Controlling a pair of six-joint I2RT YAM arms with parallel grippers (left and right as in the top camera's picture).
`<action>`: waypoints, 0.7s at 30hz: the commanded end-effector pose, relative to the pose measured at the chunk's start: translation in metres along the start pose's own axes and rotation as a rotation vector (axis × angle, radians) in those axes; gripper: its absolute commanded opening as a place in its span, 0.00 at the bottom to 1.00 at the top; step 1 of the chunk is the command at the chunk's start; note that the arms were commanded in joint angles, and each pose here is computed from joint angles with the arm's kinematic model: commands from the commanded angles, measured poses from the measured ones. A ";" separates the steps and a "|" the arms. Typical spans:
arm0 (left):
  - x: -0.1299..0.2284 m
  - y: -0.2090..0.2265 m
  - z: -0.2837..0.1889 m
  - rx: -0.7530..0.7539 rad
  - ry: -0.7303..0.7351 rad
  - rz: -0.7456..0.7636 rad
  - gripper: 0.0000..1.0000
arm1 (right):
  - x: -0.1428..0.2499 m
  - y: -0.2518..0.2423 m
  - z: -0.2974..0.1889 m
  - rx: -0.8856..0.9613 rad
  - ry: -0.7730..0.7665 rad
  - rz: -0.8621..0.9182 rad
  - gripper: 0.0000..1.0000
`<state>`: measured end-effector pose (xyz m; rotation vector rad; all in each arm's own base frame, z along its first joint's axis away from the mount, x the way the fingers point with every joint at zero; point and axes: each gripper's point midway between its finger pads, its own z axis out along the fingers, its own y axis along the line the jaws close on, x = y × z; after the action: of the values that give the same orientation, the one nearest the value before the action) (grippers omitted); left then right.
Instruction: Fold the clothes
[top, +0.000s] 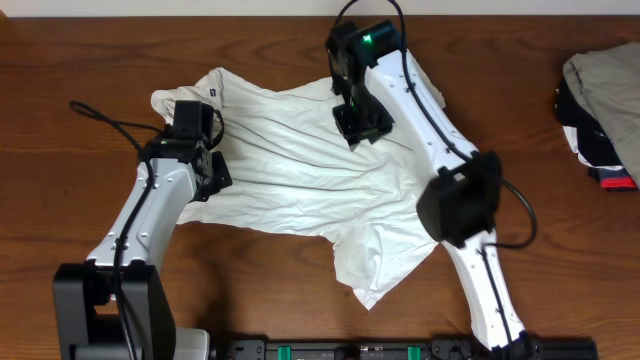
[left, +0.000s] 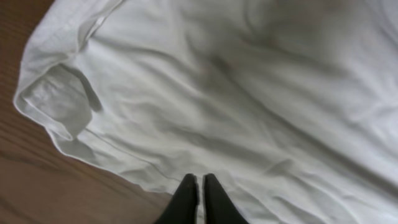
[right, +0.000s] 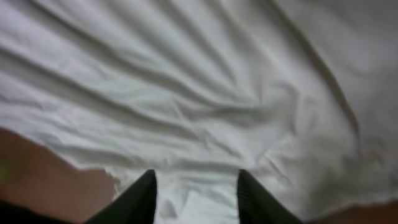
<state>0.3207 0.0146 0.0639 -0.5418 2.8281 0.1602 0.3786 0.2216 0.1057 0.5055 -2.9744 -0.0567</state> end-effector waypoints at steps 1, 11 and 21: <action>-0.001 0.002 -0.001 -0.004 -0.004 -0.010 0.06 | 0.028 -0.004 -0.041 0.046 -0.059 0.005 0.52; -0.005 -0.013 -0.001 0.077 -0.013 -0.025 0.06 | 0.032 -0.003 0.047 0.001 0.021 0.019 0.09; -0.007 -0.015 0.005 0.076 -0.013 -0.026 0.06 | 0.021 -0.004 0.079 -0.023 -0.020 0.102 0.01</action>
<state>0.3336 0.0039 0.0657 -0.5401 2.7910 0.0567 0.3505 0.2129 0.0310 0.4071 -3.0021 -0.0662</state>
